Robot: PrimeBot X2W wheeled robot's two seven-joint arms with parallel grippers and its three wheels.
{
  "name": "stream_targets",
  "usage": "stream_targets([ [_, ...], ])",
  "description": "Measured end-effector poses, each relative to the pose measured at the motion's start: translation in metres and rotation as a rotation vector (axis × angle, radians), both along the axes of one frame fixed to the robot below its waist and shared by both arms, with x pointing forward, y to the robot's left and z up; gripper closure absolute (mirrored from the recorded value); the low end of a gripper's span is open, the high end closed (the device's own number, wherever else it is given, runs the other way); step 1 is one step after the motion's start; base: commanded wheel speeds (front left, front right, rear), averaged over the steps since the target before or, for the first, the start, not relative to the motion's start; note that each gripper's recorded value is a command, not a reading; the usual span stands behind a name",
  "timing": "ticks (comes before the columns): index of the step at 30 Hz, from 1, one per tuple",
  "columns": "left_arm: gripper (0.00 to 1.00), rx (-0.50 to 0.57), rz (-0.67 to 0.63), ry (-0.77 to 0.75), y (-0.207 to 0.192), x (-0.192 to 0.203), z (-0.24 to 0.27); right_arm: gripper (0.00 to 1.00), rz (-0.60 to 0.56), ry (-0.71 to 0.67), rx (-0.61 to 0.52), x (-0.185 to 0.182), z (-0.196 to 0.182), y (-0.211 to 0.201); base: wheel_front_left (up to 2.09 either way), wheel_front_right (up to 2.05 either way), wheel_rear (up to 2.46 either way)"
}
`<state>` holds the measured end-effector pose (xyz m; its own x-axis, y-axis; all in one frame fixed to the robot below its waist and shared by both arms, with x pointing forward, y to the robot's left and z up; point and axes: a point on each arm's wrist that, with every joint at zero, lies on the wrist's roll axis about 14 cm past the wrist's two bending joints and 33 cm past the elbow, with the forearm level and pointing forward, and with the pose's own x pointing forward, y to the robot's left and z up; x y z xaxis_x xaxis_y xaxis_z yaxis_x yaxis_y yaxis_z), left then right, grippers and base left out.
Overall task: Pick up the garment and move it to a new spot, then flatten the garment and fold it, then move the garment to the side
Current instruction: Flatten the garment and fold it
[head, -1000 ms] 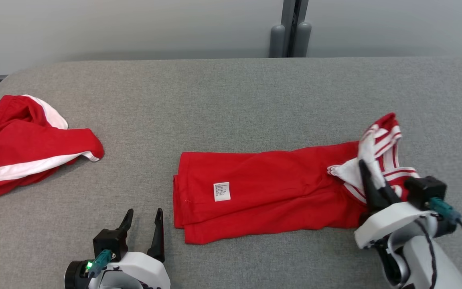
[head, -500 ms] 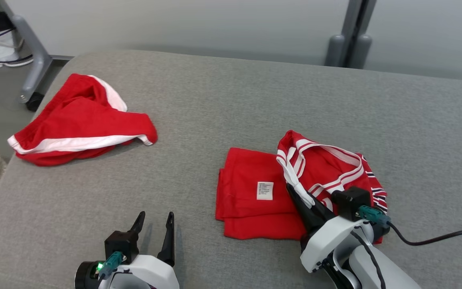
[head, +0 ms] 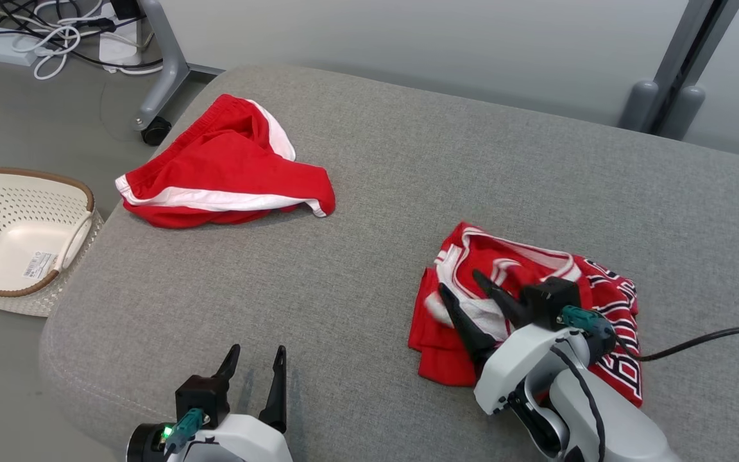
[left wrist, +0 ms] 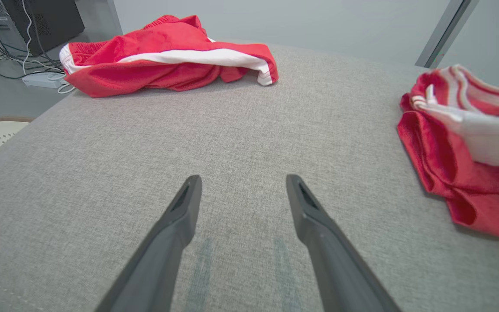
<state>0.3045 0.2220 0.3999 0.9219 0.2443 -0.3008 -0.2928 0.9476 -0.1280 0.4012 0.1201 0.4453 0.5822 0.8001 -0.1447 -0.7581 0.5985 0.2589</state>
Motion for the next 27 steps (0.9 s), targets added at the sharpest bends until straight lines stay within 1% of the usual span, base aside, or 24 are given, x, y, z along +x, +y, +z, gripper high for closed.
stream_targets([
  [4,0.00,0.002,0.000,-0.006,-0.001,0.003,0.002,0.00,-0.033,-0.014,0.048,0.010,0.015,-0.003,0.00,0.00,0.00],
  [8,0.00,0.010,-0.035,-0.013,-0.009,0.013,0.003,0.00,-0.143,-0.067,0.107,0.035,0.039,-0.027,0.00,0.00,0.00],
  [11,0.00,0.011,-0.063,-0.023,-0.016,0.021,0.005,0.00,-0.253,-0.091,0.115,0.049,0.043,-0.061,0.00,0.00,0.00],
  [16,0.00,0.015,-0.117,-0.039,-0.030,0.038,0.009,0.00,-0.447,-0.133,0.071,0.062,0.039,-0.131,0.00,0.00,0.00],
  [20,0.00,0.029,-0.162,-0.060,-0.040,0.051,0.014,0.00,-0.591,-0.149,0.027,0.061,0.033,-0.186,0.00,0.00,0.00],
  [23,0.00,0.052,-0.195,-0.071,-0.047,0.059,0.017,0.00,-0.651,-0.157,-0.031,0.051,0.025,-0.214,0.00,0.00,0.00],
  [27,0.00,0.056,-0.210,-0.074,-0.050,0.061,0.017,0.00,-0.726,-0.136,-0.064,0.035,0.015,-0.244,0.00,0.00,0.00],
])
